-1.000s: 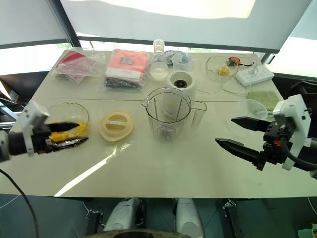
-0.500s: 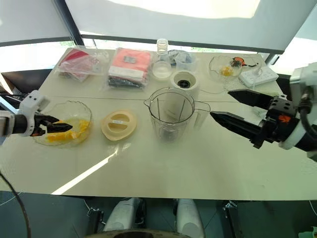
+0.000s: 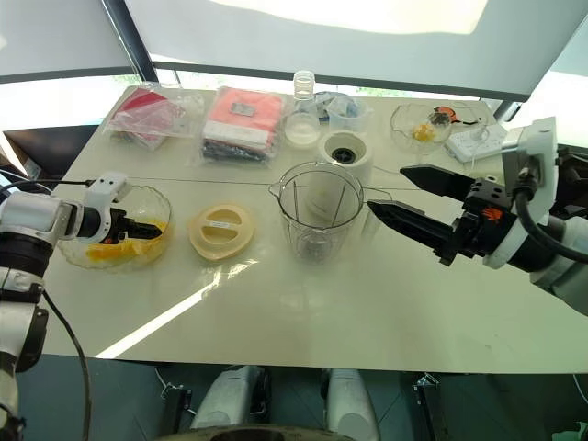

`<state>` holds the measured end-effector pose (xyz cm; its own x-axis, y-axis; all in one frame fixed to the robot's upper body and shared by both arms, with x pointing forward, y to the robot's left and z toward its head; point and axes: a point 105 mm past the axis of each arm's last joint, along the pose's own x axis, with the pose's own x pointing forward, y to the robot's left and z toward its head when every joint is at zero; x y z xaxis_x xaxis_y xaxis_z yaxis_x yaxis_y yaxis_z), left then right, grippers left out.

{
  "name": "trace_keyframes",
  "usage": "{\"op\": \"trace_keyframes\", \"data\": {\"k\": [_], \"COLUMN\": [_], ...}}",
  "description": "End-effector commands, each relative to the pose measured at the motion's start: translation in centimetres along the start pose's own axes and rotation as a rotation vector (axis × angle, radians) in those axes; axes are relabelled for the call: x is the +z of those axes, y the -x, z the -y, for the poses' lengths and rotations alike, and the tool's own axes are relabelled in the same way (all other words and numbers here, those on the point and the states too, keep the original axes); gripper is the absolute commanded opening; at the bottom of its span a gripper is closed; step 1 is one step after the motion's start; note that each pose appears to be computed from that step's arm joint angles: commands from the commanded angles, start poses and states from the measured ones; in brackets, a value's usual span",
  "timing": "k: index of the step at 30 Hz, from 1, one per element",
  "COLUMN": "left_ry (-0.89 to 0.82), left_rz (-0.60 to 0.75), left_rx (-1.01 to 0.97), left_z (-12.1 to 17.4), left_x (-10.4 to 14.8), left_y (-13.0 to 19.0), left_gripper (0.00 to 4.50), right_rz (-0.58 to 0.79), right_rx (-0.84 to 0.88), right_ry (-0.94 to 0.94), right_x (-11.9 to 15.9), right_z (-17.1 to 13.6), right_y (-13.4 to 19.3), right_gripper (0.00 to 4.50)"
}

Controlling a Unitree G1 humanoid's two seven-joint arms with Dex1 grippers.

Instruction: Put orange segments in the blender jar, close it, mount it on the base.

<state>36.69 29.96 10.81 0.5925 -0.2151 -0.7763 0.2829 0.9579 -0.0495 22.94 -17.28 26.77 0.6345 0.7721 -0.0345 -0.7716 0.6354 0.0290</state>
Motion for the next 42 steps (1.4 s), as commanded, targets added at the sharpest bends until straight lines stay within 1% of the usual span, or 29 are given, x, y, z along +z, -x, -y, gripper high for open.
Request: {"op": "trace_keyframes", "data": {"k": [1,5,10,18,25,28,34,39,42], "left_ry": [0.016,-0.001,-0.047,-0.086,-0.073,-0.084,-0.084,-0.091,-0.096], "left_rz": [0.003,-0.046,-0.088,-0.134,-0.185,-0.202,-0.205,-0.212,-0.219], "left_rx": [-0.009,-0.003,0.001,-0.059,-0.111,-0.103,-0.1,-0.119,-0.128], "left_z": [0.0,-0.1,0.2,2.2,2.7,2.4,1.8,1.9,2.1], "left_x": [0.9,0.2,0.0,-0.1,-1.5,-2.2,-2.6,-2.7,-2.7], "left_y": [0.5,-0.1,-0.7,-2.7,-3.7,-4.0,-3.9,-3.7,-3.8], "left_gripper": [3.75,3.75,3.75,3.75,3.75,3.75,3.75,3.75,3.75], "right_rz": [0.025,0.033,0.045,0.052,0.055,0.053,-0.09,-0.169,-0.174], "right_rx": [-0.004,-0.006,-0.009,-0.003,-0.01,-0.008,0.104,0.184,0.187], "right_ry": [0.044,0.046,0.045,0.059,0.074,0.086,0.1,0.098,0.107], "right_x": [0.9,0.8,0.8,1.2,1.6,1.8,1.3,0.8,0.7], "right_z": [0.1,0.0,-0.3,-1.0,-1.4,-1.6,-3.6,-4.9,-4.8], "right_y": [-0.1,-0.2,-0.2,-0.3,-0.3,-0.2,0.9,1.3,1.2], "right_gripper": [4.39,4.39,4.39,4.39,4.39,4.39,4.39,4.39,4.39]}}
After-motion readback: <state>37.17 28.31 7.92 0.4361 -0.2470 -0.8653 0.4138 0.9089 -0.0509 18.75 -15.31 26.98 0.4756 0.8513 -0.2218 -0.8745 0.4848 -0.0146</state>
